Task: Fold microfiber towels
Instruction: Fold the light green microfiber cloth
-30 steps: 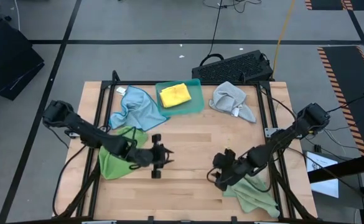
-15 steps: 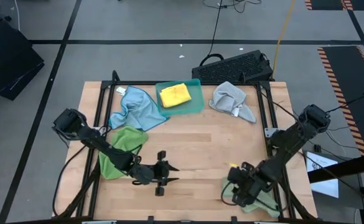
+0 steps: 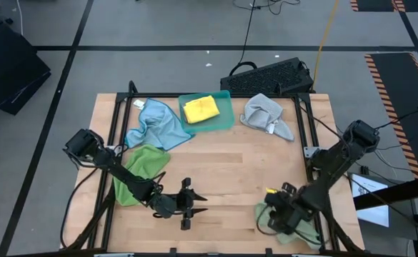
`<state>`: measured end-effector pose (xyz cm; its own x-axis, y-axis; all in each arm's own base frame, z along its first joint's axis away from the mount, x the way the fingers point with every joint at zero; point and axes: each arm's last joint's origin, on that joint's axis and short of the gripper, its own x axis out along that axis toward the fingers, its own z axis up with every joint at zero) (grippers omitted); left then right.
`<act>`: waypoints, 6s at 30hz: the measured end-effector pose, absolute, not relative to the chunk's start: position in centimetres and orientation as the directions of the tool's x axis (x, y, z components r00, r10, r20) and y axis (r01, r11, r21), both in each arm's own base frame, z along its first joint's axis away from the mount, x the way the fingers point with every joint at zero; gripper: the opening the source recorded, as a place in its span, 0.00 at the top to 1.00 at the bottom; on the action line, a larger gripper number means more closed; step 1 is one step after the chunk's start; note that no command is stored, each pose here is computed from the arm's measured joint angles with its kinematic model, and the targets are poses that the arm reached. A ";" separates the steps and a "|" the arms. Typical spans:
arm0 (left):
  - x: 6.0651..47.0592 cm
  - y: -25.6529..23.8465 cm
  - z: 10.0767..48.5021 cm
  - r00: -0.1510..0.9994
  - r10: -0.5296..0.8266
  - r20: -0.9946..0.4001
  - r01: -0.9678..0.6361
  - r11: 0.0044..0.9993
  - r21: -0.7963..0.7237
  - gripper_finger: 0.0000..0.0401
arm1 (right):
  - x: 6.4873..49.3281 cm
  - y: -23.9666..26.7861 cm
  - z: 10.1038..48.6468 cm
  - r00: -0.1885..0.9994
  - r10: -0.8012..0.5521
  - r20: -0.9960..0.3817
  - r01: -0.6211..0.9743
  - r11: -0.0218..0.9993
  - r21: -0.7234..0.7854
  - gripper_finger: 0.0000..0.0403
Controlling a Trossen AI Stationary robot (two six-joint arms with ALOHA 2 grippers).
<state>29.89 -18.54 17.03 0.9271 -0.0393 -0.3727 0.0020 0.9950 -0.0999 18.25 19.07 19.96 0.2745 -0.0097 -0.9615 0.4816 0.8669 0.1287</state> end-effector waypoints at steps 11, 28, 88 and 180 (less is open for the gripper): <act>30.3 -17.8 17.0 0.927 -0.017 -0.376 0.013 1.000 -0.015 0.60 | 22.2 9.7 19.4 0.058 -0.203 -0.978 0.567 0.812 -0.135 0.54; 32.4 -14.0 16.9 0.911 -0.034 -0.410 0.100 0.985 0.142 0.60 | 23.7 4.6 19.3 -0.028 -0.072 -0.997 0.517 0.853 -0.076 0.54; 34.3 -7.4 16.3 0.866 -0.066 -0.495 0.171 0.971 0.169 0.60 | 20.2 16.4 19.5 0.025 0.217 -0.976 0.381 0.901 0.210 0.63; 34.2 -5.7 15.6 0.828 -0.042 -0.559 0.113 0.989 0.092 0.60 | 20.4 24.6 18.2 0.074 0.288 -0.955 -0.183 0.945 0.271 0.71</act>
